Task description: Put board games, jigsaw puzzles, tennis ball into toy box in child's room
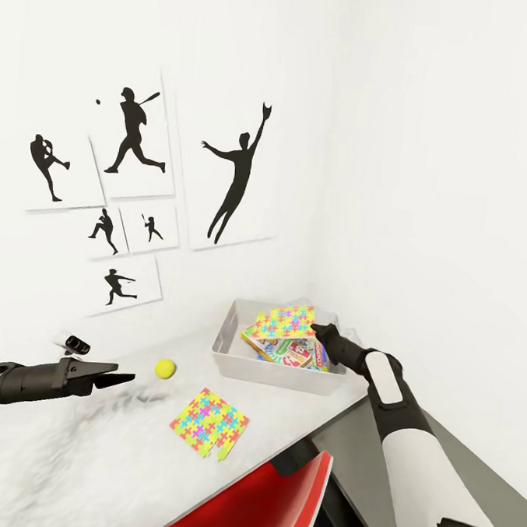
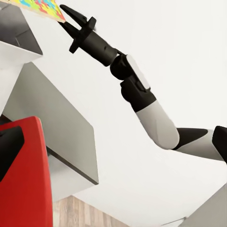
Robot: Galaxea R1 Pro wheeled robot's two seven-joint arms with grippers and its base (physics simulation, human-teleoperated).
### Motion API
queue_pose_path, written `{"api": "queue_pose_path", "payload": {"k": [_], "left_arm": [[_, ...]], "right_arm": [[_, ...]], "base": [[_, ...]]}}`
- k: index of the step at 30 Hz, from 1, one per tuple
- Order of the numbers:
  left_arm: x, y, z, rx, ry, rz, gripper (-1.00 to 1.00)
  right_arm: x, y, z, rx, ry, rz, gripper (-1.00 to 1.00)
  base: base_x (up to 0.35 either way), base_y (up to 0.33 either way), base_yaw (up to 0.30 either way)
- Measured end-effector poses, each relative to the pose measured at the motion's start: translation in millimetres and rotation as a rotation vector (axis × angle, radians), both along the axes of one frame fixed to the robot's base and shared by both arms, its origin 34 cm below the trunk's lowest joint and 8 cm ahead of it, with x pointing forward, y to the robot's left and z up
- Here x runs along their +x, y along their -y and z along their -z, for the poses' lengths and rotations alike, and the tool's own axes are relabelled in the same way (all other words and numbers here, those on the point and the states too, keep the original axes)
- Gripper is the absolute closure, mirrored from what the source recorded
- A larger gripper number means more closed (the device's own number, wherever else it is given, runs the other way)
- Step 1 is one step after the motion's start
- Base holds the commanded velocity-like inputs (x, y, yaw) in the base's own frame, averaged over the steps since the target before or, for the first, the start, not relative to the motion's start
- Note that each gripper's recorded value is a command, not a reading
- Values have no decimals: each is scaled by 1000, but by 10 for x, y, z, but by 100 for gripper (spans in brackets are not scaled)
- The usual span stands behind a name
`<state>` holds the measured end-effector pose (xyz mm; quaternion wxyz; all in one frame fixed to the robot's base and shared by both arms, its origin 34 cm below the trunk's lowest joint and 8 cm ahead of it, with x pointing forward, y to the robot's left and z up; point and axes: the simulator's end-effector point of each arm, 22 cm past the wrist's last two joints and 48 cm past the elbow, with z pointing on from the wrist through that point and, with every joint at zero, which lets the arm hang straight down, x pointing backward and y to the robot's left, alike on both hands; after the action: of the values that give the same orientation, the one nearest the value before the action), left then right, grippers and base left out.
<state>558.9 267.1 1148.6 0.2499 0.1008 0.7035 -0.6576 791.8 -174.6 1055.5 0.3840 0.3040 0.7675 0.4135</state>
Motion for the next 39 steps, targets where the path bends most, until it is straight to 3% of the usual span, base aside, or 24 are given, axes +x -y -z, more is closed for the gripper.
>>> {"api": "queue_pose_path", "payload": {"k": [5,11,15,19,23,39], "left_arm": [[1,-1,-1,0,0,0,-100],[-1,1,1,0,0,0,-100],[0,1,3,1,-1,0,-100],[0,1,3,1,-1,0,-100],[0,1,4,1,-1,0,-100],[1,0,3,1,0,-1,-100]], "right_arm": [[61,-2,110,-20,-35,24,100],[87,-91,270,-32,-82,14,100],[93,-107,286,-41,-86,10,100],[89,-75,326,-90,-89,5,100],[129,2,318,-116,-72,34,100],[148,-17,443,-125,-110,33,100]], "base": [[0,0,0],[0,0,0],[0,0,0],[0,0,0],[0,0,0],[0,0,0]]}}
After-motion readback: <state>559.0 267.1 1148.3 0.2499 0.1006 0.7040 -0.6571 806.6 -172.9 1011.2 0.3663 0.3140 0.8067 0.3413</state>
